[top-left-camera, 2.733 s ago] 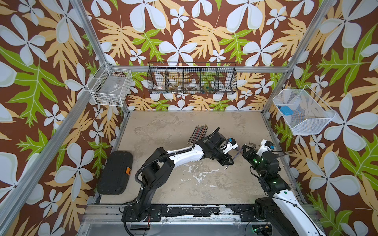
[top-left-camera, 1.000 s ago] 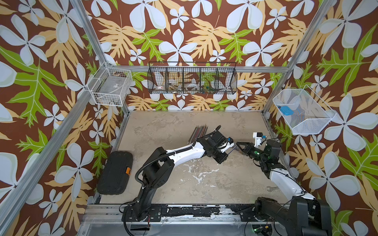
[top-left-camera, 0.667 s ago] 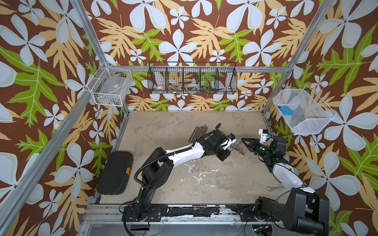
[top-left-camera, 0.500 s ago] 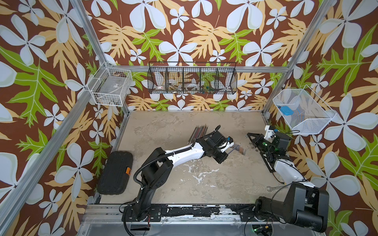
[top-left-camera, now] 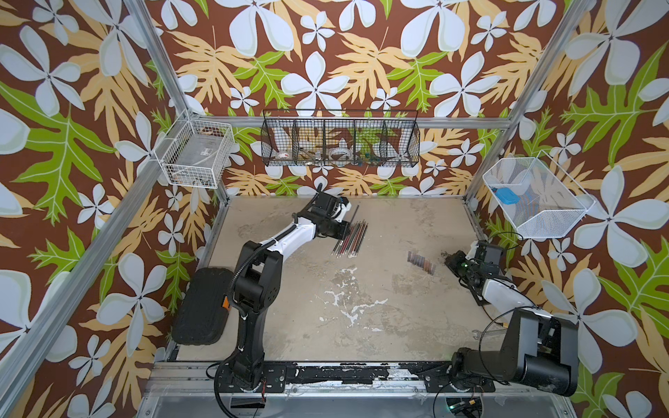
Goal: Remove the protective cover of the pencils
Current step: Place the pencil at the center of the board.
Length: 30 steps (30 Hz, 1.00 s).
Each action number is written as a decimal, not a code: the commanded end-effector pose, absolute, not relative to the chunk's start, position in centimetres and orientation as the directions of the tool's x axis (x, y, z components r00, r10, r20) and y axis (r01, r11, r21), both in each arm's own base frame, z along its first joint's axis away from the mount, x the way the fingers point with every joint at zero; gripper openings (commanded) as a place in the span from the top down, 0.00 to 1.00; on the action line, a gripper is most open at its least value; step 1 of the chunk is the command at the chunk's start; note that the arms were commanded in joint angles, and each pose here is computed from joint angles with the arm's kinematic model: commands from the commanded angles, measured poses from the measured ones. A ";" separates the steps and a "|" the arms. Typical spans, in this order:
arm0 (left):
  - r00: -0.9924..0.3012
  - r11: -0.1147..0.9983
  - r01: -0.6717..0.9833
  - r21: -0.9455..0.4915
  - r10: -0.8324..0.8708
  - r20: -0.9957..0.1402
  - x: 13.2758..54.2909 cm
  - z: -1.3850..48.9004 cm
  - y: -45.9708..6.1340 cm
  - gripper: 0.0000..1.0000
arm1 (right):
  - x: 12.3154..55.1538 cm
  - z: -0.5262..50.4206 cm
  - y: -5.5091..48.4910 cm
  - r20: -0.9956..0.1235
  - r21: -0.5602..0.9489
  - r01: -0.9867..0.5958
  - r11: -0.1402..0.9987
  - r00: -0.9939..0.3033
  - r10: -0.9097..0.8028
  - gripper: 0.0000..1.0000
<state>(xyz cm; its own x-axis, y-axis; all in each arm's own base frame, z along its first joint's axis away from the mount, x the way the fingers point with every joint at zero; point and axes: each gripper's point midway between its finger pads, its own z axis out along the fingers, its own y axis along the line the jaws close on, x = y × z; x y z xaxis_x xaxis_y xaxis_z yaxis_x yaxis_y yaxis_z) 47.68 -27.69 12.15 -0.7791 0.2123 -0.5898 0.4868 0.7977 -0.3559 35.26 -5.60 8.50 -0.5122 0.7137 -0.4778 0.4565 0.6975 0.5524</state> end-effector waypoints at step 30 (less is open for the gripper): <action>-0.845 0.855 0.372 -0.362 0.152 -0.512 49.4 7.9 -22.9 0.76 | 35.1 4.9 -3.1 -0.462 0.533 0.371 0.760 -0.625 0.629 0.64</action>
<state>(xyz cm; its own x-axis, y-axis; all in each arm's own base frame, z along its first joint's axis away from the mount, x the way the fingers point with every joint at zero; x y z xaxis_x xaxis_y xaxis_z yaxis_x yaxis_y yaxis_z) 48.96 -22.59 5.90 -0.8769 0.1721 -0.4487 0.3508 0.8674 -0.3530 34.58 -3.07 3.83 -0.6319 0.6491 -0.4236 0.4064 0.7429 0.5319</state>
